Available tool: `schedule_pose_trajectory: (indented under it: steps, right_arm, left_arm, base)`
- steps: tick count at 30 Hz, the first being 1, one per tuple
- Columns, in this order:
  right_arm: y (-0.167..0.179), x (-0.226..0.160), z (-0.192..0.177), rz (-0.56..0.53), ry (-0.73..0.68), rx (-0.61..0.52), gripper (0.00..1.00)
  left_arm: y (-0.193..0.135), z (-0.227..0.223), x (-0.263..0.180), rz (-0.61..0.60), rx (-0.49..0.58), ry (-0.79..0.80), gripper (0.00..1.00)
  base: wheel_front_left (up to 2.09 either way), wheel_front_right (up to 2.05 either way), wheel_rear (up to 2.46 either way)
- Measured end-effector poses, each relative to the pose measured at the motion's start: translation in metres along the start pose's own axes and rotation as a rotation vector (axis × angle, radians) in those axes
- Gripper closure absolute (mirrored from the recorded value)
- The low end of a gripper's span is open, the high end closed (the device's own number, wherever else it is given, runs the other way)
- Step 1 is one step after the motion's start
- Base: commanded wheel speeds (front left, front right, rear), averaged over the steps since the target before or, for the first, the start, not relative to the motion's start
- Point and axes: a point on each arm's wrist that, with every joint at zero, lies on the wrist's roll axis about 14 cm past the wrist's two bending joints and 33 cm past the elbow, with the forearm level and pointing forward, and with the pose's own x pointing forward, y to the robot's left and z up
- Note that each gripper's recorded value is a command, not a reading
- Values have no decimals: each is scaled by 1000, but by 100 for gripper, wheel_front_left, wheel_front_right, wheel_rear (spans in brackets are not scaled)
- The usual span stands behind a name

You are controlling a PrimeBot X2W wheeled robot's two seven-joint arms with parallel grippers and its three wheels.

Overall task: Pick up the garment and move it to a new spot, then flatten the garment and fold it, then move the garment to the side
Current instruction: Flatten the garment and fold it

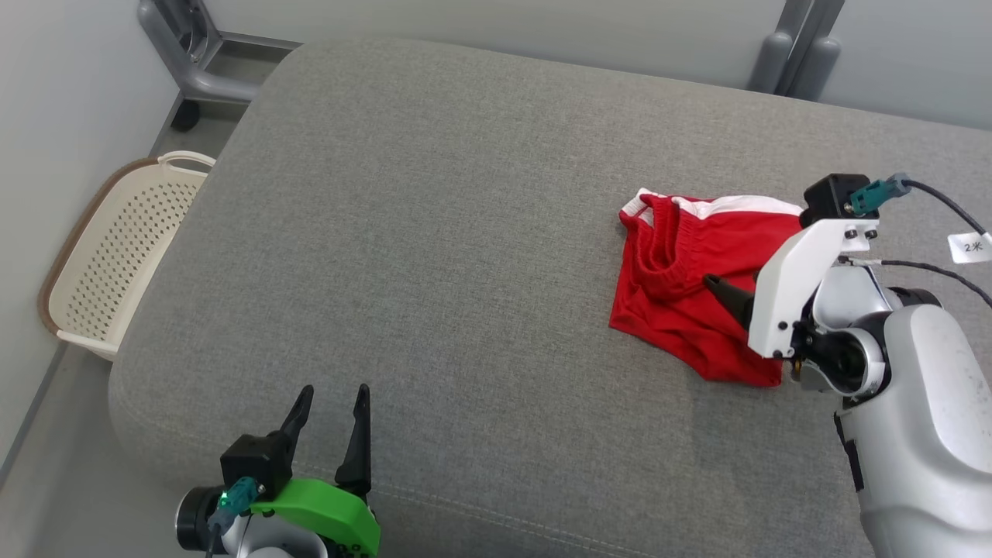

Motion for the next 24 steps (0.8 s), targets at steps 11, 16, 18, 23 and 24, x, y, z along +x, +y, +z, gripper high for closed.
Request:
schedule_pose_trajectory:
  steps: [11, 16, 18, 23, 24]
  right_arm:
    - [1, -7, -19, -40, -91, -101, 0]
    - [7, 7, -31, -34, -103, -161, 0]
    - [7, 12, -36, -34, -93, -168, 0]
    - [10, 25, -35, -32, -101, -192, 0]
    - [11, 28, -36, -30, -97, -196, 0]
  left_arm:
    - [-2, -3, 4, -5, 0, 13, 0]
    - [-3, -5, 5, -6, 0, 20, 0]
    - [-2, -6, 5, -5, 0, 23, 0]
    - [0, -7, 5, 4, -2, 26, 0]
    - [0, -7, 4, 6, -2, 27, 0]
  base:
    - [0, 0, 0]
    - [0, 0, 0]
    - [0, 0, 0]
    - [0, 0, 0]
    - [0, 0, 0]
